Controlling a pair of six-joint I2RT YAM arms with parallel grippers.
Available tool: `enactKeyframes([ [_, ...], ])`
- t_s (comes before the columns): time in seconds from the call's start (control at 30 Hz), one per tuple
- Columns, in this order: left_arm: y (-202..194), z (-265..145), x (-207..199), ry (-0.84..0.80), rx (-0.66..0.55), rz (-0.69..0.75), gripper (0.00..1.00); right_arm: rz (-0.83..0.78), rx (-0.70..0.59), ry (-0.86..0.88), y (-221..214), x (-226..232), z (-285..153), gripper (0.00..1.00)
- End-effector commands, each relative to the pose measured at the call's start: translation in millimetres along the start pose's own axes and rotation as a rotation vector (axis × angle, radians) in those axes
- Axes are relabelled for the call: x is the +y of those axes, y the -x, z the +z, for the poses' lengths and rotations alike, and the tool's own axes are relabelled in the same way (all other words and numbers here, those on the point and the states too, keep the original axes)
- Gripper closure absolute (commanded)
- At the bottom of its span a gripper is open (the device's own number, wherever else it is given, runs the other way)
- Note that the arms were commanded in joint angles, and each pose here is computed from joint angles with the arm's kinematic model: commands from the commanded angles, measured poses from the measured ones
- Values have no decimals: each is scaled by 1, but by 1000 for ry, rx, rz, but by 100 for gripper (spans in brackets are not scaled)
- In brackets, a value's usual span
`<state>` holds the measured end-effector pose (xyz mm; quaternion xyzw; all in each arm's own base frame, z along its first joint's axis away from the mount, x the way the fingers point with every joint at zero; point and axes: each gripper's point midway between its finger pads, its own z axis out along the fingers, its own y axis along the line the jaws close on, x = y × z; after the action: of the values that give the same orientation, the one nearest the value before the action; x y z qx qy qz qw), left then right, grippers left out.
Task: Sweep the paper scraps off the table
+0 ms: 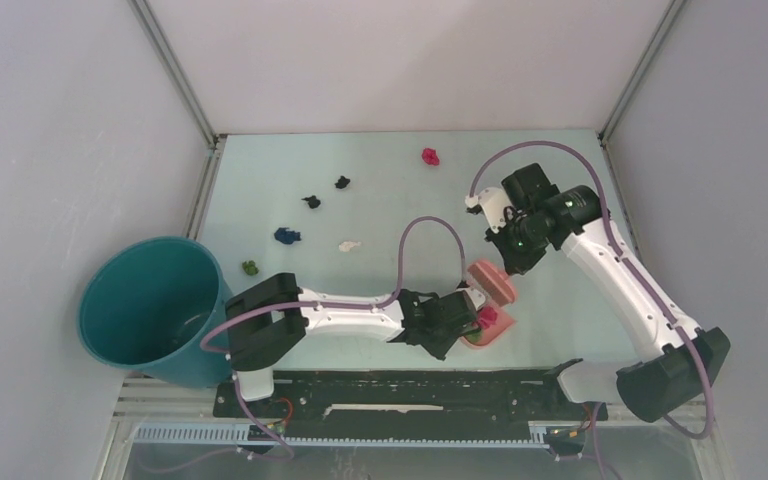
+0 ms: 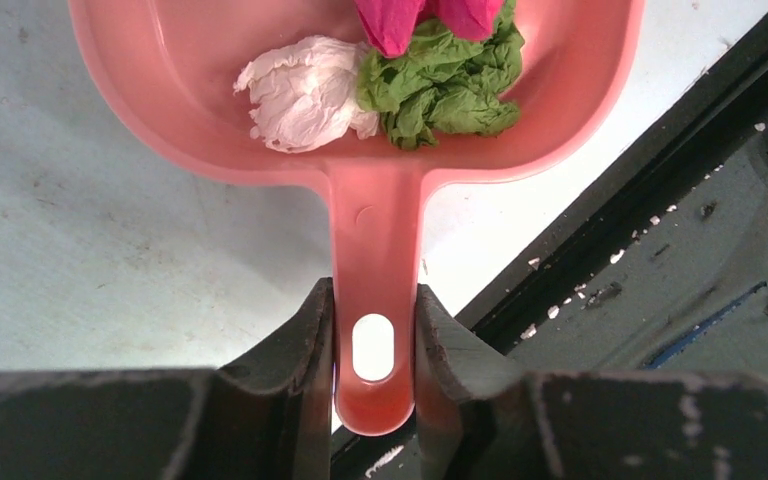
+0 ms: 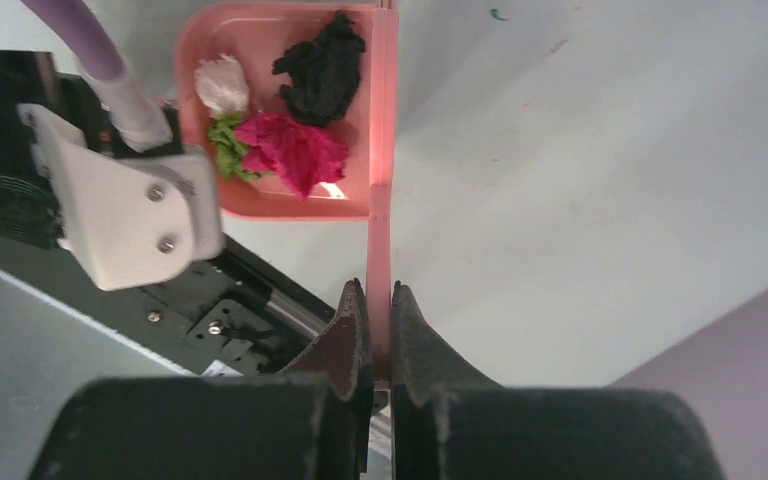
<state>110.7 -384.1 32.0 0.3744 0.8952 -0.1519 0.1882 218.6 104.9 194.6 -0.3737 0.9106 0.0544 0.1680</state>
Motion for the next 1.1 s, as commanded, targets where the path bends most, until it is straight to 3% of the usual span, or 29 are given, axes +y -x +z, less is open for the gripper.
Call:
enactKeyframes([
  [0.0,18,-4,-3,-5,-132,15,100,-49,-55,-124,2,-22,-19,100],
  [0.37,23,9,-13,-5,-157,35,100,-14,-111,-244,0,-58,-42,100],
  [0.53,30,-3,-12,13,-161,2,100,190,-195,-318,-20,-119,-54,100],
  [0.73,42,-42,-6,55,-166,-35,100,467,-280,-237,-52,-154,-50,100],
  [1.07,41,-124,24,160,-200,-122,100,524,-298,-79,-62,-131,-14,100],
])
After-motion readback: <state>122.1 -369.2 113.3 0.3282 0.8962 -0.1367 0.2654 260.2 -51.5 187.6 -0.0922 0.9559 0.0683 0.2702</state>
